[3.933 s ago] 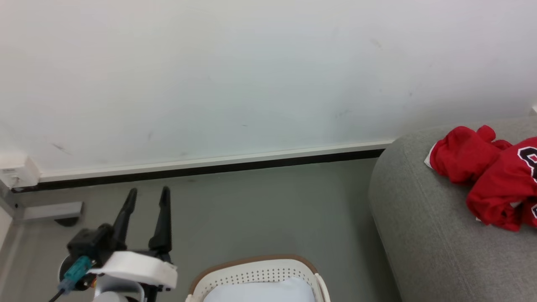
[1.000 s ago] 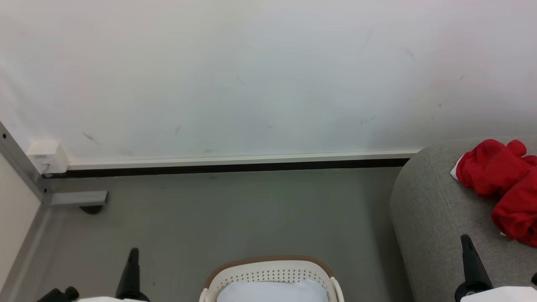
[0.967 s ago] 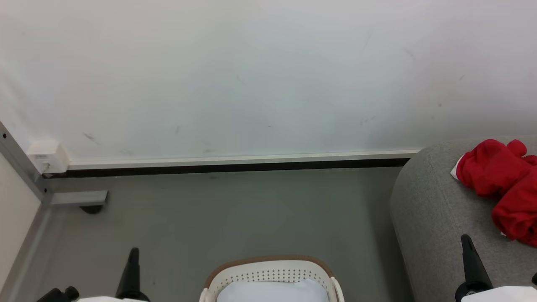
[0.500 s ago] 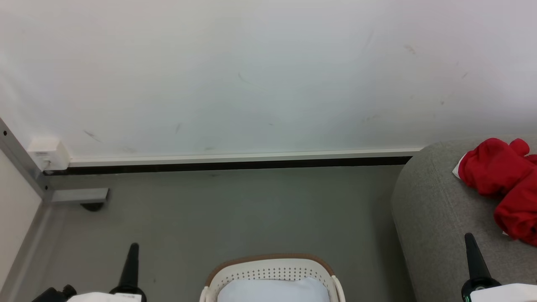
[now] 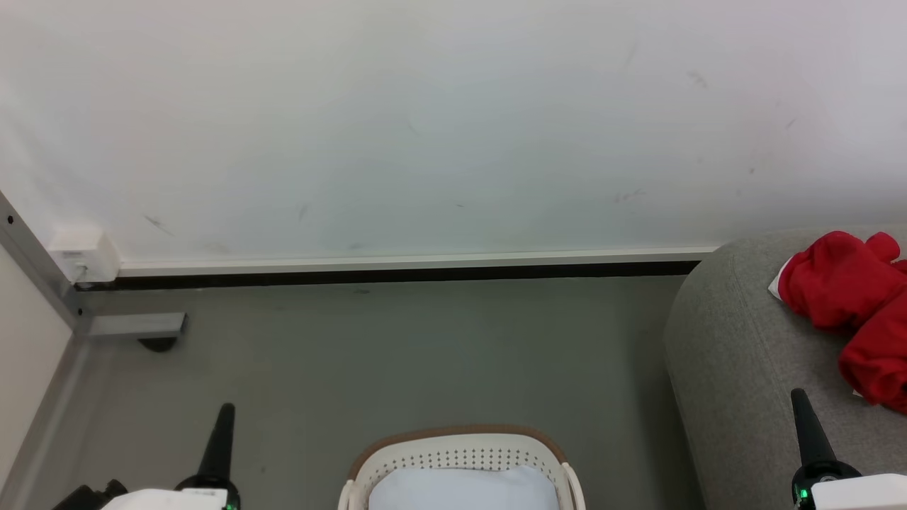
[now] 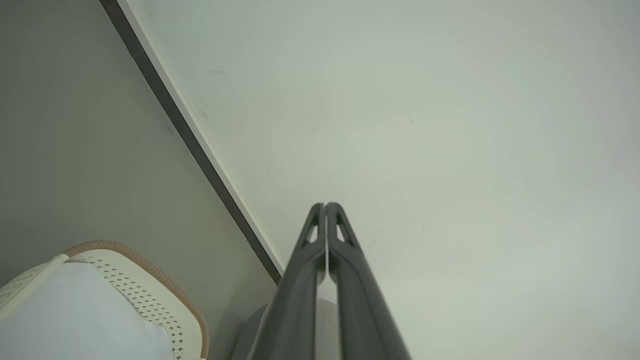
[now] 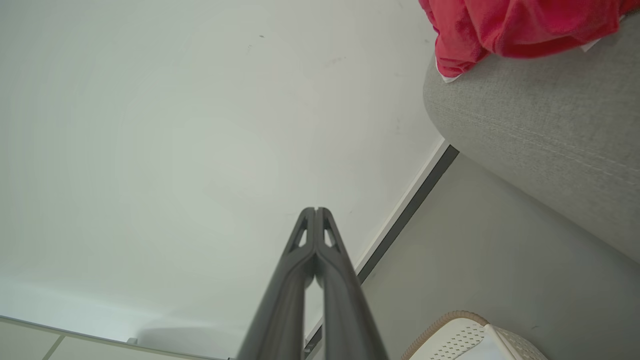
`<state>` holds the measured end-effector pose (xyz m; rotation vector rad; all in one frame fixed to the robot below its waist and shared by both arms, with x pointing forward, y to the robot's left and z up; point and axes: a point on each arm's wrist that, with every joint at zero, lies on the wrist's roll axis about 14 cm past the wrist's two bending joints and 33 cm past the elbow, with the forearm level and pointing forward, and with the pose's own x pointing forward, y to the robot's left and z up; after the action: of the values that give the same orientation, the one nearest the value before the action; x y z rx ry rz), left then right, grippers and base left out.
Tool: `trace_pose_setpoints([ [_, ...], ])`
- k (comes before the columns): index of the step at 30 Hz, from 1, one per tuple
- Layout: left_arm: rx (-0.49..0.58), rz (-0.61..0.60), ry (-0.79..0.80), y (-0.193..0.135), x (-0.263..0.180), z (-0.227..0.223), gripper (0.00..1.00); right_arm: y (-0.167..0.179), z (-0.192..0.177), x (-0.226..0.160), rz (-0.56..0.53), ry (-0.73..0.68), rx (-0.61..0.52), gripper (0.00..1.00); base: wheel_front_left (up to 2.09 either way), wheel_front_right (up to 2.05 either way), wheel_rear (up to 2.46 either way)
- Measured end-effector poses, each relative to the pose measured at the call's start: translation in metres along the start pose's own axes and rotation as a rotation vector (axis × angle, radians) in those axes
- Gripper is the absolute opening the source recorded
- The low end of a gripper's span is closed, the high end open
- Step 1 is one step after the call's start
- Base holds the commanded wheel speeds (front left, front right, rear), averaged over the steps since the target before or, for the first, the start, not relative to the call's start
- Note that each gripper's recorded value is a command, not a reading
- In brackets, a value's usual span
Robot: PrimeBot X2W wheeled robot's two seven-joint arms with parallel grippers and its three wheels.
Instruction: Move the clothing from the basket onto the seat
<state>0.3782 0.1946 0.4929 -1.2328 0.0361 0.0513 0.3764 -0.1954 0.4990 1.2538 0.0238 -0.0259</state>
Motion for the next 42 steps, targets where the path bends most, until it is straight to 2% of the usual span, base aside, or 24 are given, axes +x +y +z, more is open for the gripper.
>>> trace_pose_setpoints([
  [42,-0.313,-0.040,0.012,-0.0083,0.0083,0.0067,0.00,0.0025,0.0056,0.0097,0.018,0.003,0.284,0.00,0.00,0.00,0.00],
])
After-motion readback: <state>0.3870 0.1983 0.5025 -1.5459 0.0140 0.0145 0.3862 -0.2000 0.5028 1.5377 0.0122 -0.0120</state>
